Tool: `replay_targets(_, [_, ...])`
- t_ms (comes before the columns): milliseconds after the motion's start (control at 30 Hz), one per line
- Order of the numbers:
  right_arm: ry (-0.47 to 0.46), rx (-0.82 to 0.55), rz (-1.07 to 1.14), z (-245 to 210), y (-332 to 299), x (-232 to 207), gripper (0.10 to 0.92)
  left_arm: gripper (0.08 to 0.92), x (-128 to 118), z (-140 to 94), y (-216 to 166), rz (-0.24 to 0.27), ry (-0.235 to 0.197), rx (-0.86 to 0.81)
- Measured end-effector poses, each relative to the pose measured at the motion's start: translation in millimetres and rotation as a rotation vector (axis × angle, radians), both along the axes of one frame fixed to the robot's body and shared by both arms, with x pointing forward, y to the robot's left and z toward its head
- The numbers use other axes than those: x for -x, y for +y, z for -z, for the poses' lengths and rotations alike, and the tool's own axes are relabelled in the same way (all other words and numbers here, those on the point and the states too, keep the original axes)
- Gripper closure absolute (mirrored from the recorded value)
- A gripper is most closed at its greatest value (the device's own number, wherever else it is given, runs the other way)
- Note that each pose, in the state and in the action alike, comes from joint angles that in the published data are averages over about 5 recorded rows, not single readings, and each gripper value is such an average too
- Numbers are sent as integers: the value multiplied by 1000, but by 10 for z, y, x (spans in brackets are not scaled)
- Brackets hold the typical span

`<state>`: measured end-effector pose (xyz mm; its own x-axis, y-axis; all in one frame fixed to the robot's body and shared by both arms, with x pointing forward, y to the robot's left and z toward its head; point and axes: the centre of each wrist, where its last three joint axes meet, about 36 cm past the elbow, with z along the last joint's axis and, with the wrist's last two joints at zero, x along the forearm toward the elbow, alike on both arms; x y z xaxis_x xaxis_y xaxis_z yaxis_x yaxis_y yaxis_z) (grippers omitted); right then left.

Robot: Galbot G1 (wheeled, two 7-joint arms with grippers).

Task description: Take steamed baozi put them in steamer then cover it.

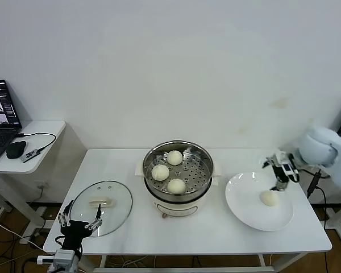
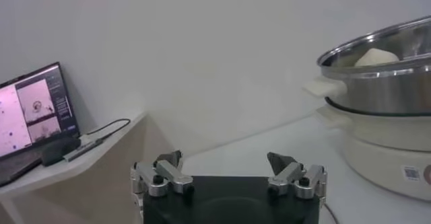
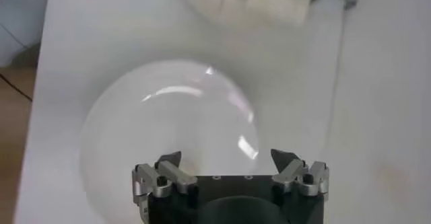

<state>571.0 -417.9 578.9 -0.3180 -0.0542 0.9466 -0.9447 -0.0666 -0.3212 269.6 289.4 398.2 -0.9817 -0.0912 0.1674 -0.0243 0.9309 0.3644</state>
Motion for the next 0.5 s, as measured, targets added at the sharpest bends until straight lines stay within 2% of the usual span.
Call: replay_targets(500, [46, 36, 128, 735, -604, 14, 200, 177, 46, 19, 22, -13, 12, -7])
